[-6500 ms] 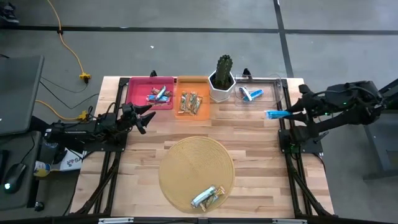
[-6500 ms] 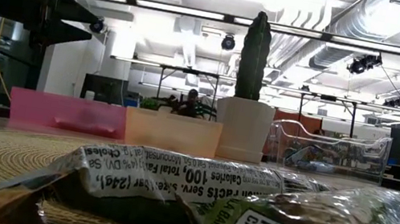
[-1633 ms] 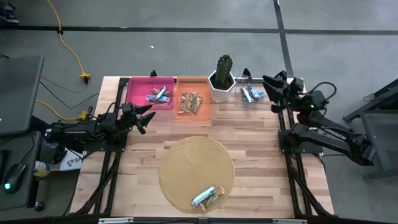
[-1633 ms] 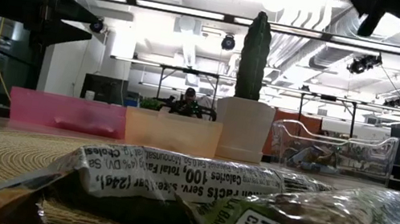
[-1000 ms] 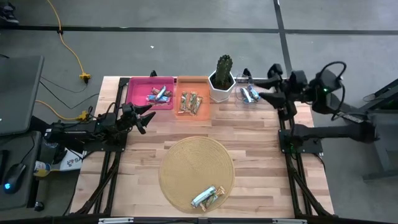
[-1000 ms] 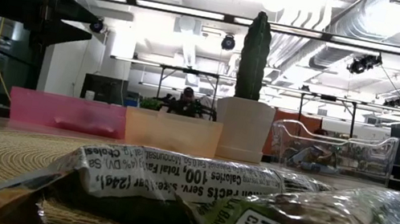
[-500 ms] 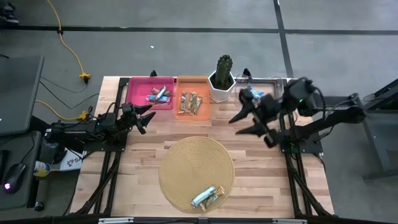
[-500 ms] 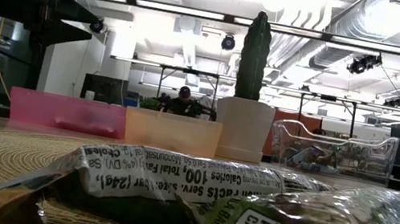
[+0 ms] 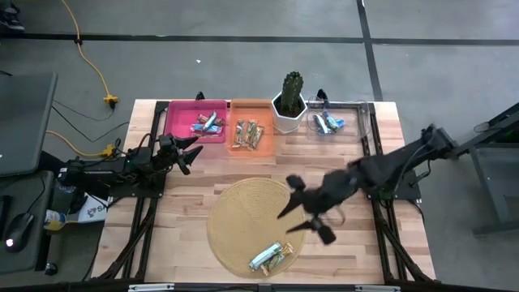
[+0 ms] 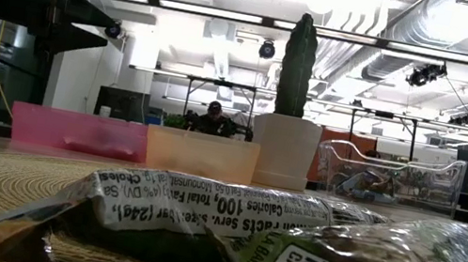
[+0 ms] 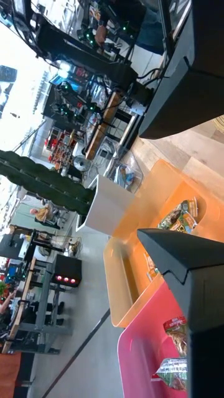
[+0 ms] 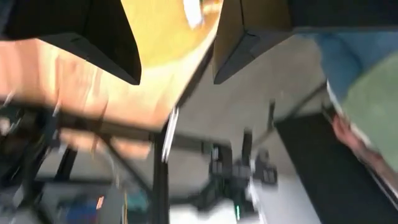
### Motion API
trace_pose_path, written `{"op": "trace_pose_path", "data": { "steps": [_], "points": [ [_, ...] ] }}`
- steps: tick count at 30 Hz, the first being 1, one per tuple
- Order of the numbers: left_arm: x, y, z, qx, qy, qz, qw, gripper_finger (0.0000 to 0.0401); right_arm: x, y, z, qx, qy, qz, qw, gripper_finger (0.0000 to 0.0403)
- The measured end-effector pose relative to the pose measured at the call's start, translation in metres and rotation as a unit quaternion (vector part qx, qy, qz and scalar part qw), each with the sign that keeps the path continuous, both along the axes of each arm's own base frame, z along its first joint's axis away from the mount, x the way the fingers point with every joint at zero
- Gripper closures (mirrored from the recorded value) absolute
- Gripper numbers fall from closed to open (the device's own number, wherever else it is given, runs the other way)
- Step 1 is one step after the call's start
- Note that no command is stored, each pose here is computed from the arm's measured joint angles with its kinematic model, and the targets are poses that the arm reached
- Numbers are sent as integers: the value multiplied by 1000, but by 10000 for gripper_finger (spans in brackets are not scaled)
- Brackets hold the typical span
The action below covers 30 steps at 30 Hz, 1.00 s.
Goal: Pick and place Granola Bars by type
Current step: Put the yellow granola bar into the orange bin
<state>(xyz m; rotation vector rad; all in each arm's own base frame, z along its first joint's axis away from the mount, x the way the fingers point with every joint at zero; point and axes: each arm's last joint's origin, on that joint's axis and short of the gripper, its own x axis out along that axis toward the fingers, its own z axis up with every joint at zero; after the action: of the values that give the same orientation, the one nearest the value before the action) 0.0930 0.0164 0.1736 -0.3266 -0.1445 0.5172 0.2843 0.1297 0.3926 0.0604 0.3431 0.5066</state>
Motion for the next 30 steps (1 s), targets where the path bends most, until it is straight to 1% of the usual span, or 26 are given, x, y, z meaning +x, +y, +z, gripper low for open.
{"op": "trace_pose_path", "data": {
  "steps": [7, 11, 17, 22, 30],
  "points": [
    [0, 0, 0, 0, 0, 0, 1000, 156, 17, 46, -54, -59, 102, 16, 993, 217],
    [0, 0, 0, 0, 0, 0, 1000, 156, 24, 71, -91, -89, 166, 32, 982, 217],
    [0, 0, 0, 0, 0, 0, 1000, 156, 30, 101, -141, -133, 224, 58, 964, 217],
    [0, 0, 0, 0, 0, 0, 1000, 156, 33, 112, -170, -165, 257, 54, 951, 218],
    [0, 0, 0, 0, 0, 0, 1000, 156, 35, 107, -194, -193, 309, 8, 931, 217]
  ]
}}
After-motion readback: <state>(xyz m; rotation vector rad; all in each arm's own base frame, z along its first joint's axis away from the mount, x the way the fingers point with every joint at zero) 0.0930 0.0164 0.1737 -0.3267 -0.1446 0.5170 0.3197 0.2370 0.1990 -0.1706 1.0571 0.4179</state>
